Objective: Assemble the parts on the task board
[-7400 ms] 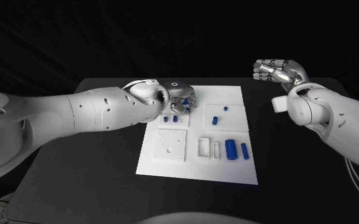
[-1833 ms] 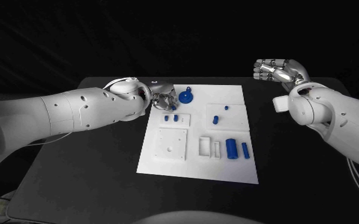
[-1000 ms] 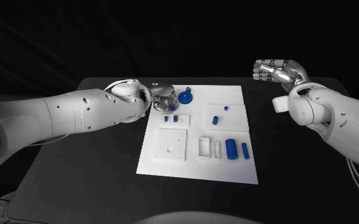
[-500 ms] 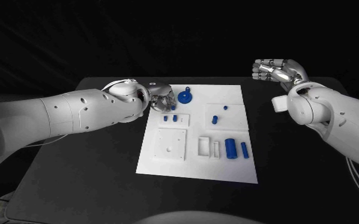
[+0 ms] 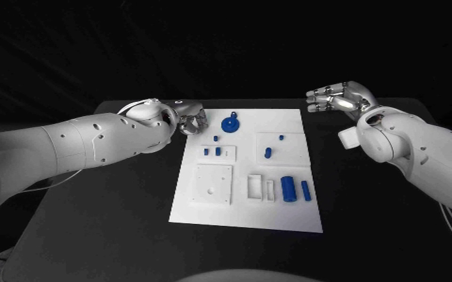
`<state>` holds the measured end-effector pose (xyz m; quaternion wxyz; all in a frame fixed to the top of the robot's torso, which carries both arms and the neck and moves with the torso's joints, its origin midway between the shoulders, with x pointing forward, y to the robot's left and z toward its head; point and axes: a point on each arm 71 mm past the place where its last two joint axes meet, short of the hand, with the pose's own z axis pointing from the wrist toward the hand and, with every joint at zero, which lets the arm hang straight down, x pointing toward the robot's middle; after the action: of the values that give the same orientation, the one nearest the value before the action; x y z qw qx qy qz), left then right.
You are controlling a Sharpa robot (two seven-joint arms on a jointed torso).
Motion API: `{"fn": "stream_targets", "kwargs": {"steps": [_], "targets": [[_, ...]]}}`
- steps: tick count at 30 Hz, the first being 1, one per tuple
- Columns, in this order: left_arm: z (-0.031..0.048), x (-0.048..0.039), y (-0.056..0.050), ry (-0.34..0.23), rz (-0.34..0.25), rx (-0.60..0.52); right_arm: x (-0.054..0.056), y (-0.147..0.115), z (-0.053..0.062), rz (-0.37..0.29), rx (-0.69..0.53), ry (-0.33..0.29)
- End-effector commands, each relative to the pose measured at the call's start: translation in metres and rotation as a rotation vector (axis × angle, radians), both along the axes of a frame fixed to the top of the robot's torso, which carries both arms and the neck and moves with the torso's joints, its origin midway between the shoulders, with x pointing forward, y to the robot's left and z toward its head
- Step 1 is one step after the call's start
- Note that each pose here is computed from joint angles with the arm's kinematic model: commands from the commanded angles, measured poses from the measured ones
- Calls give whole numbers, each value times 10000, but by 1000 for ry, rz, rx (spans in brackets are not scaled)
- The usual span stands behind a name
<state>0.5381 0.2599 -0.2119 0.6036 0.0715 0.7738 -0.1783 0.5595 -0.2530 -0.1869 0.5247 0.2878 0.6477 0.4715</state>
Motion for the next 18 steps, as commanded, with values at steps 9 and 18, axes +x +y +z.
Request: {"fn": "stream_targets", "kwargs": {"steps": [9,18], "targets": [[438,153,401,-45,291,-606,-132,243,-84,226,-570,-62],[597,82,312,83,243,-884,-203,429,-10,201,-765,-198]]}}
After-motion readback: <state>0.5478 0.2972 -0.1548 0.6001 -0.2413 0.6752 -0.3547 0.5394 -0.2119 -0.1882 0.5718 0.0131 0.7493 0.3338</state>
